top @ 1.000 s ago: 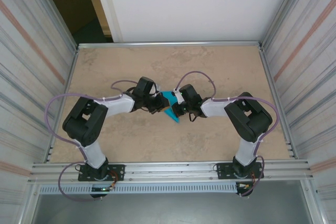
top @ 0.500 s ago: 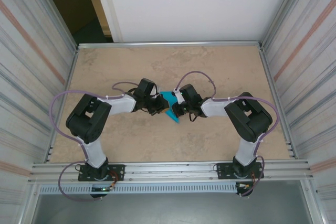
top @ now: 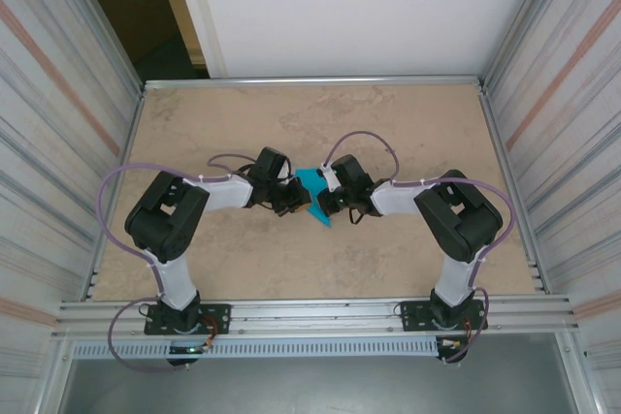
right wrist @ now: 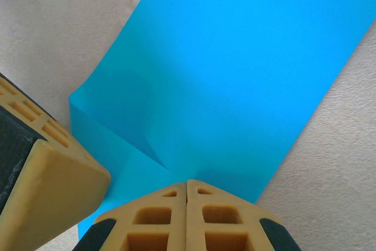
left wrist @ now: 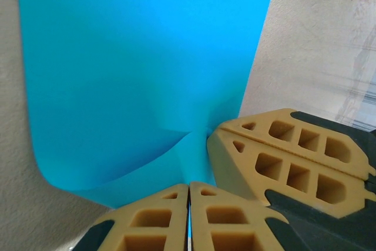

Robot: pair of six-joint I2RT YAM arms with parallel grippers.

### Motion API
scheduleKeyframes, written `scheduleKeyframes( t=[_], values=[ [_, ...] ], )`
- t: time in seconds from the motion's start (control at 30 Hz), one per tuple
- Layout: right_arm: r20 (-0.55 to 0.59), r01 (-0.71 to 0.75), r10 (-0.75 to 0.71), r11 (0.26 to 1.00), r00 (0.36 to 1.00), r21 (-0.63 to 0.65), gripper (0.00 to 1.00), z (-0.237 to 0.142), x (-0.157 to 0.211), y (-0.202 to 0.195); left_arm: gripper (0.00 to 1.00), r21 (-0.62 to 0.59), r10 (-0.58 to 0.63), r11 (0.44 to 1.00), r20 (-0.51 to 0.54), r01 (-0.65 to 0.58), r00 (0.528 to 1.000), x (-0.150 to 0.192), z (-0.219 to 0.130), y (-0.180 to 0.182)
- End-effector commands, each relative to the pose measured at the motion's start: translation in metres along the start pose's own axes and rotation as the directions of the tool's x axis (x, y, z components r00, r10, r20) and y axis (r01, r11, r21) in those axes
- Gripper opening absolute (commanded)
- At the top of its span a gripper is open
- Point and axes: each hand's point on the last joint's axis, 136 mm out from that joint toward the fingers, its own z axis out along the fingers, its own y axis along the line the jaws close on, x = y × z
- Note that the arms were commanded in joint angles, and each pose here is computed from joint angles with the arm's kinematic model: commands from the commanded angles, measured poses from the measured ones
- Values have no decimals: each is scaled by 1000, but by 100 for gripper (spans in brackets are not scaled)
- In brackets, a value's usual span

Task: Fold a paper plane with a square sheet of paper (pick it up from the middle)
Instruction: Third fold the triangle at the center of the table.

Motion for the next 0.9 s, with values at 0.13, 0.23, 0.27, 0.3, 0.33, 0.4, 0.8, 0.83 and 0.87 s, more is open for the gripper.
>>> scheduleKeyframes(
  t=[0.13,0.23,0.27,0.3,0.33,0.4,0.8,0.83,0.87],
  values=[
    [-18,-64,63,998,998,-20,4,-3,-7,2,9,-30,7,1000,-1,-7,1000,0,3,6],
    [8,-120,121,990,993,-71,17,-14,-22,7,9,-31,7,1000,0,-7,1000,0,3,6],
    [15,-144,146,986,989,-88,21,-18,-26,7,9,-30,8,1000,-1,-8,1000,0,3,5],
    [20,-165,168,981,986,-104,24,-22,-30,7,9,-30,7,1000,2,-7,1000,-1,3,5],
    [27,-187,192,975,981,-122,27,-27,-34,6,9,-31,8,999,0,-8,1000,0,4,6],
    [30,-219,226,964,974,-153,31,-34,-40,6,9,-30,8,1000,2,-8,1000,-1,3,5],
    [-174,-427,392,858,903,-286,38,-46,-23,13,9,-26,12,1000,12,-12,1000,-1,1,3],
    [-188,-437,397,856,898,-277,38,-45,-20,12,9,-25,12,1000,12,-11,1000,-2,1,3],
    [-195,-440,399,856,896,-273,38,-44,-18,12,9,-27,12,1000,12,-12,1000,-1,1,3]
  ],
)
